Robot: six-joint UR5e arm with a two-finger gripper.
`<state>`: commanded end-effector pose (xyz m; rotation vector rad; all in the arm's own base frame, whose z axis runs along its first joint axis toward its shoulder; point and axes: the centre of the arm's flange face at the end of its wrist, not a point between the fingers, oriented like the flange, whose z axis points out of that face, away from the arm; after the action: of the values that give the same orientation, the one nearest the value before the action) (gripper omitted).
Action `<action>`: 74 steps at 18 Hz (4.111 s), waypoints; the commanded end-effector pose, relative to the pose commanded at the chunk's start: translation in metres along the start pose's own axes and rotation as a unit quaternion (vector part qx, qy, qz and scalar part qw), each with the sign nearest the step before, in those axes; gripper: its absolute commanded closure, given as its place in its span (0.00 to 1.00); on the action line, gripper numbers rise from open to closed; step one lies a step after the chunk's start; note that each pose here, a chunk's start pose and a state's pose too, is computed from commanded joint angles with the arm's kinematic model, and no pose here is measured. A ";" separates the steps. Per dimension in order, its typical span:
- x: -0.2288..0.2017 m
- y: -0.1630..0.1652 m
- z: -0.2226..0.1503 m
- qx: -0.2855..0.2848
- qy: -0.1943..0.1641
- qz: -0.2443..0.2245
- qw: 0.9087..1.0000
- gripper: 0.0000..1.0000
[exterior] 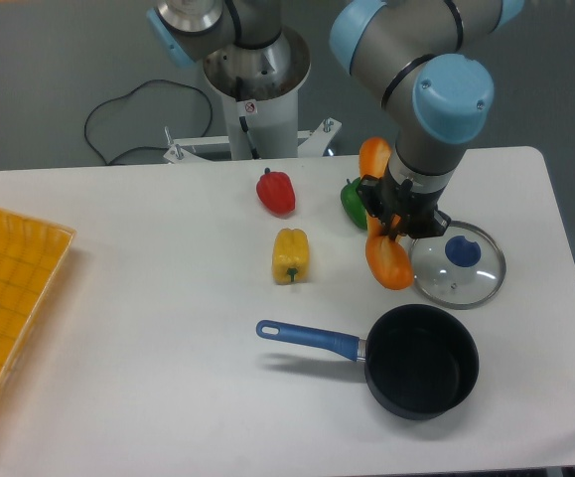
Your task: Place the long bread in the pot
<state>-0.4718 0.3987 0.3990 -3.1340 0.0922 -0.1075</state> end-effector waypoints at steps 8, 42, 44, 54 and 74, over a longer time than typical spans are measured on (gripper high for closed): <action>-0.015 -0.008 -0.005 0.006 -0.007 0.000 1.000 0.82; -0.117 -0.051 -0.044 0.320 -0.206 -0.058 0.923 0.81; -0.123 -0.053 -0.034 0.324 -0.214 -0.055 0.920 0.82; -0.132 -0.058 -0.002 0.321 -0.206 -0.053 0.923 0.81; -0.123 -0.056 0.070 0.288 -0.162 -0.035 0.943 0.76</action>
<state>-0.5859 0.4624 0.3208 -2.5258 -0.0463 0.3224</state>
